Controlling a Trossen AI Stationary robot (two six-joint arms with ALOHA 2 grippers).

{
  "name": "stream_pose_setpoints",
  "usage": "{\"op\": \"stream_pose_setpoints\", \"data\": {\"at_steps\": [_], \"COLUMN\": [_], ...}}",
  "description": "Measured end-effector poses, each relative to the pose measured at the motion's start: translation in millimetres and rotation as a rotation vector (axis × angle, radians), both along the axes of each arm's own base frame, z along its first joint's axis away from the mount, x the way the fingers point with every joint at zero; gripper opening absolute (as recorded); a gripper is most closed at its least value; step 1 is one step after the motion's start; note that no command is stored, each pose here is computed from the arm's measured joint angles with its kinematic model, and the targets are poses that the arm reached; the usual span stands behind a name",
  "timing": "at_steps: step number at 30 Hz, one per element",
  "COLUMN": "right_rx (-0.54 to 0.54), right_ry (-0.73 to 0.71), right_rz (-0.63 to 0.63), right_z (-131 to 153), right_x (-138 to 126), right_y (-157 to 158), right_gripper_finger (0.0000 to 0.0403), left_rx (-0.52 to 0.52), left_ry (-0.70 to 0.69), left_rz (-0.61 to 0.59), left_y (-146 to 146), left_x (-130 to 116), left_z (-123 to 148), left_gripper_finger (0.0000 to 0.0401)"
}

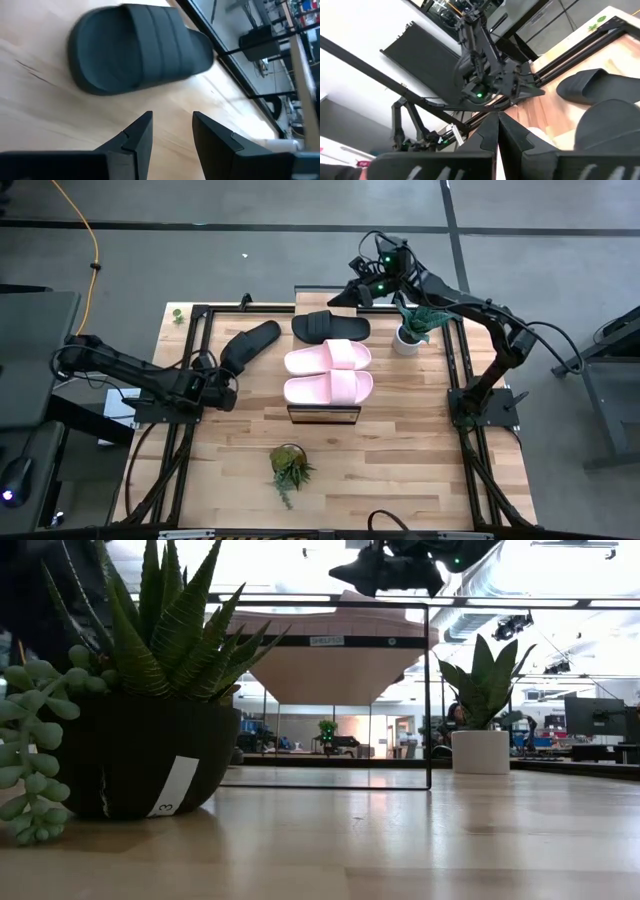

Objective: Pick and place slides into the shelf
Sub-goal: Put the black slide on the shelf

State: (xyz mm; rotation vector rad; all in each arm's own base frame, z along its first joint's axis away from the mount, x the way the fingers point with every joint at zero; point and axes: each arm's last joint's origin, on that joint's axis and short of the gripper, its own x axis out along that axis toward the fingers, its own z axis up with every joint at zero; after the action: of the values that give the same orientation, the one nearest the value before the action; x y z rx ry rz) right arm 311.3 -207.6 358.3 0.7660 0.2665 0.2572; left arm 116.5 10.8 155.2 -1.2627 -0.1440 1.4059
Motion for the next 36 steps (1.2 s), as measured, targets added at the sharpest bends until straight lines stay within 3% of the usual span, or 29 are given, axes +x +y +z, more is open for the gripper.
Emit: {"op": "stream_pose_setpoints", "data": {"at_steps": [6, 18, 30, 36], "right_rx": [0.006, 0.005, 0.014, 0.014], "right_ry": [0.007, 0.010, 0.013, 0.013], "right_rz": [0.016, 0.035, 0.032, 0.033], "right_z": [-0.1, -0.1, -0.1, -0.1], "right_x": [8.4, 15.9, 15.9, 15.9], "right_y": [12.2, 24.1, 24.1, 24.1], "right_gripper_finger": [0.0001, 0.0001, 0.0001, 0.0001], "left_rx": [0.003, 0.095, 0.052, -0.018], "left_ry": [0.027, 0.034, 0.099, 0.106], "left_rz": [0.007, 0.036, 0.035, 0.055], "left_y": [0.7, 2.7, 19.3, 30.0], "left_x": [-6.4, -7.5, 0.6, 1.1], "left_z": [-12.8, -11.6, -10.1, -10.6], "left_gripper_finger": [0.0127, 0.0127, 0.0127, 0.0127]}}
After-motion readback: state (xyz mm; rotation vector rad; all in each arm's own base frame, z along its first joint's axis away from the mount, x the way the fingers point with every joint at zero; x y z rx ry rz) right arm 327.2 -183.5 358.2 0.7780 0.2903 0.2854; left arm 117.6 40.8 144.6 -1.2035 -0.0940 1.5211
